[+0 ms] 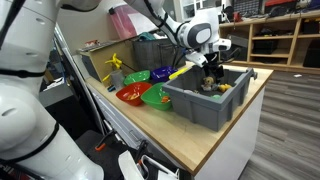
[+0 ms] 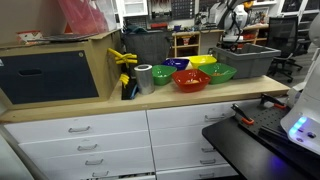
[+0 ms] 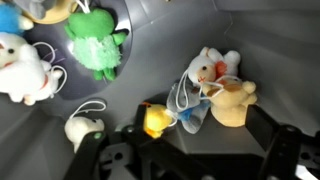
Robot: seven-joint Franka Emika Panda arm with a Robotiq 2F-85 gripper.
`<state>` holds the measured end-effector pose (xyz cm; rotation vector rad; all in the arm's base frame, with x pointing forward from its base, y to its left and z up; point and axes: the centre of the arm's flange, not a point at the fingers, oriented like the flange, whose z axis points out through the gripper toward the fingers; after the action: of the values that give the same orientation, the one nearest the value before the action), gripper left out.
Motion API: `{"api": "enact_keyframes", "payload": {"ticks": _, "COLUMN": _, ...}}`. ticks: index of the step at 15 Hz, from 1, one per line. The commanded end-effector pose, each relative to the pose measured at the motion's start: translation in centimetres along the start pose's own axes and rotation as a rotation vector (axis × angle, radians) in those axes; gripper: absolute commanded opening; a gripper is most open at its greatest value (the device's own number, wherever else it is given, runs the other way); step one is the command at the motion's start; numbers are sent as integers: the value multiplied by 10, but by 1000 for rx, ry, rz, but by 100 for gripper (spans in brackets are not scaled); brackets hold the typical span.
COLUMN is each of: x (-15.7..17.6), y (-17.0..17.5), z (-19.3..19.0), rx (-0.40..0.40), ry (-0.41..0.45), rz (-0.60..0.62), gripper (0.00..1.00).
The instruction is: Pick up a toy in the plastic box and put it into the green bowl
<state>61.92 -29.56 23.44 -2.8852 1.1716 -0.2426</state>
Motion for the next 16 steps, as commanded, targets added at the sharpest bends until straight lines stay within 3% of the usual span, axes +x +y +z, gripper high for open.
{"api": "enact_keyframes", "payload": {"ticks": 1, "x": -11, "y": 2, "z": 11, "rx": 19, "ry": 7, "rz": 64, "gripper": 100}}
{"api": "enact_keyframes", "payload": {"ticks": 4, "x": -17, "y": 9, "z": 22, "rx": 16, "ry": -28, "rz": 132, "gripper": 97}}
{"api": "enact_keyframes", "payload": {"ticks": 5, "x": -18, "y": 11, "z": 25, "rx": 17, "ry": -37, "rz": 151, "gripper": 74}}
{"api": "enact_keyframes", "payload": {"ticks": 7, "x": -20, "y": 13, "z": 28, "rx": 18, "ry": -43, "rz": 167, "gripper": 69}}
{"api": "enact_keyframes", "payload": {"ticks": 16, "x": -9, "y": 9, "z": -5, "rx": 48, "ry": 0, "rz": 124, "gripper": 0}}
